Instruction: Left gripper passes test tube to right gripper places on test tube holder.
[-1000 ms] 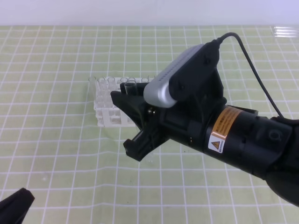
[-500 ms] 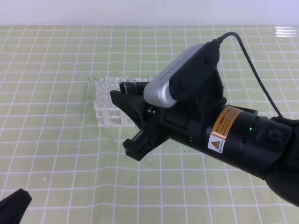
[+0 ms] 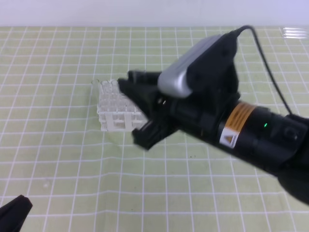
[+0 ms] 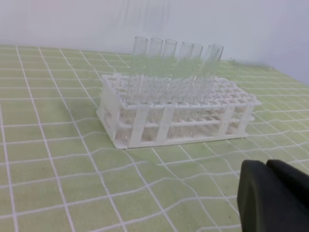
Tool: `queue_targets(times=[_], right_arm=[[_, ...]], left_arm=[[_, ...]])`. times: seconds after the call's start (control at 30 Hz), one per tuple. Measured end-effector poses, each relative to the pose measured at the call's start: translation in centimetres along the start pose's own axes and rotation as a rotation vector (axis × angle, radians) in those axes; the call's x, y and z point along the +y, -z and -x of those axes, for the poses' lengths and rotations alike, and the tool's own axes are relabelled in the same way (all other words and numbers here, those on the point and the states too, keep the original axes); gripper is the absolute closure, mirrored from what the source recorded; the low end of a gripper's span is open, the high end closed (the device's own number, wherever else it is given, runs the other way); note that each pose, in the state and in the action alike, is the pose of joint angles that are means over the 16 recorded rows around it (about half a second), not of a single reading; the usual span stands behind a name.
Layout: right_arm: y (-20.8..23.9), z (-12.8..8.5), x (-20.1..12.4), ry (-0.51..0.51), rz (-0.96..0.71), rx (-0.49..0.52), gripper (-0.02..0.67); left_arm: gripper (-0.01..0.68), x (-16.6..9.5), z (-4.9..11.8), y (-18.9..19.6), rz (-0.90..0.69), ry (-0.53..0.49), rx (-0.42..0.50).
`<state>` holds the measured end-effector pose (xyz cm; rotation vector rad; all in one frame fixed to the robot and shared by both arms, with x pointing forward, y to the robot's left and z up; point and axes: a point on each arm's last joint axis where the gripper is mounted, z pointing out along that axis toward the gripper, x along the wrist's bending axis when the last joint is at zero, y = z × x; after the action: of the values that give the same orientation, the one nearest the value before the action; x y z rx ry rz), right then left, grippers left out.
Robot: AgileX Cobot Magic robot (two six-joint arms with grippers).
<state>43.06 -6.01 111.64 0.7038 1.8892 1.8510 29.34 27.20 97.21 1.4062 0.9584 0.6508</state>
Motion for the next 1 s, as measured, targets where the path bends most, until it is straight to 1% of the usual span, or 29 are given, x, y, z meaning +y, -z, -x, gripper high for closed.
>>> queue_targets(times=[0.33,0.47,0.6,0.77,1.0], right_arm=[[0.7,5.7,1.1,-0.017,0.100,-0.179,0.562],[1.1,7.4,1.3,-0.011,0.112,-0.236,0.562],[1.4,8.3,1.3,0.002,0.105,-0.267,0.562],[1.4,8.7,1.2,0.017,0.101,-0.286,0.562],[0.3,9.4,0.5,0.007,0.177,-0.312,0.562]], left_arm=[[0.675,0.0,0.0,0.0,-0.001,-0.003,0.000],[0.675,0.1,0.0,0.0,0.004,-0.001,0.000],[0.675,0.1,0.0,0.0,0.004,-0.001,0.000],[0.675,0.1,0.0,0.0,0.003,-0.002,0.000],[0.675,0.0,0.0,0.0,0.001,-0.003,0.000]])
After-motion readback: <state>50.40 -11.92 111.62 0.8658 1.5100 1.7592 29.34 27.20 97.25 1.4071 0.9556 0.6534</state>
